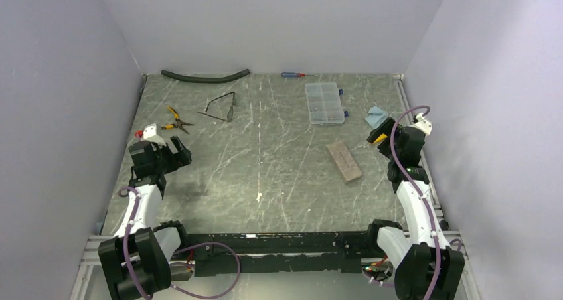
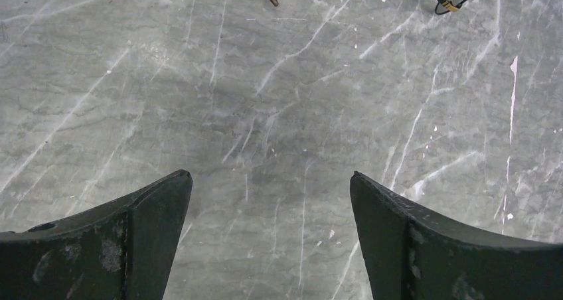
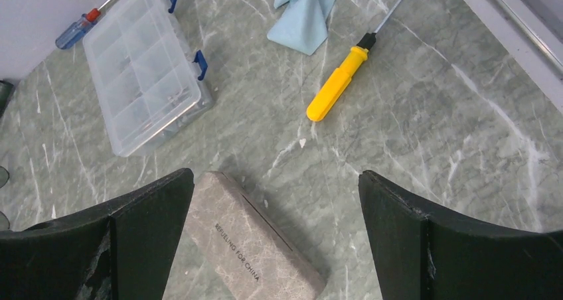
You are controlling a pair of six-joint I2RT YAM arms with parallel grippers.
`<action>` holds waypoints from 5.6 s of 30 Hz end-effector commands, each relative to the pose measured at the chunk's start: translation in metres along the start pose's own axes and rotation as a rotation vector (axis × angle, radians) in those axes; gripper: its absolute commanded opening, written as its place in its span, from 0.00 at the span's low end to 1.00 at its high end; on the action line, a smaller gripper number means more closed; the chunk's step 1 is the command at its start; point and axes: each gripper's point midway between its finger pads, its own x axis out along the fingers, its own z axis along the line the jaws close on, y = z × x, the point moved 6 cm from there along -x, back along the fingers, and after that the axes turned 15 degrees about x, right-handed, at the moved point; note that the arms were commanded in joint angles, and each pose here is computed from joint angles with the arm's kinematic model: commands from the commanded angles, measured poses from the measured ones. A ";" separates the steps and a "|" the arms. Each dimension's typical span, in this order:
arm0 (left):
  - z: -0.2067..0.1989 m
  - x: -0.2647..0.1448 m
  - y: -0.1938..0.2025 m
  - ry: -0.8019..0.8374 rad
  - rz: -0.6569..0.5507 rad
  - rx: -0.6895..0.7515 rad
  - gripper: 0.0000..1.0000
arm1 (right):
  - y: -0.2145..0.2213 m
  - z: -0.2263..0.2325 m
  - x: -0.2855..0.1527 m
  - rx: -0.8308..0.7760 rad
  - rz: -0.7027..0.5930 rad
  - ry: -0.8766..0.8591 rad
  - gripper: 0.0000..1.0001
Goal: Organize the sunglasses
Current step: Pick up the sunglasses case from the center of the board, then open the sunglasses case.
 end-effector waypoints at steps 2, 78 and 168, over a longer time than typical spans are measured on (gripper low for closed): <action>0.009 0.003 -0.014 -0.053 -0.099 0.043 0.95 | -0.008 0.010 -0.004 -0.022 -0.028 -0.074 1.00; -0.211 -0.123 -0.193 1.332 -0.482 0.374 0.94 | 0.037 0.288 -0.139 -0.534 0.478 -1.629 0.19; -0.274 -0.172 -0.209 1.632 -0.630 0.564 0.03 | 0.050 0.302 -0.123 -0.670 0.236 -1.307 0.98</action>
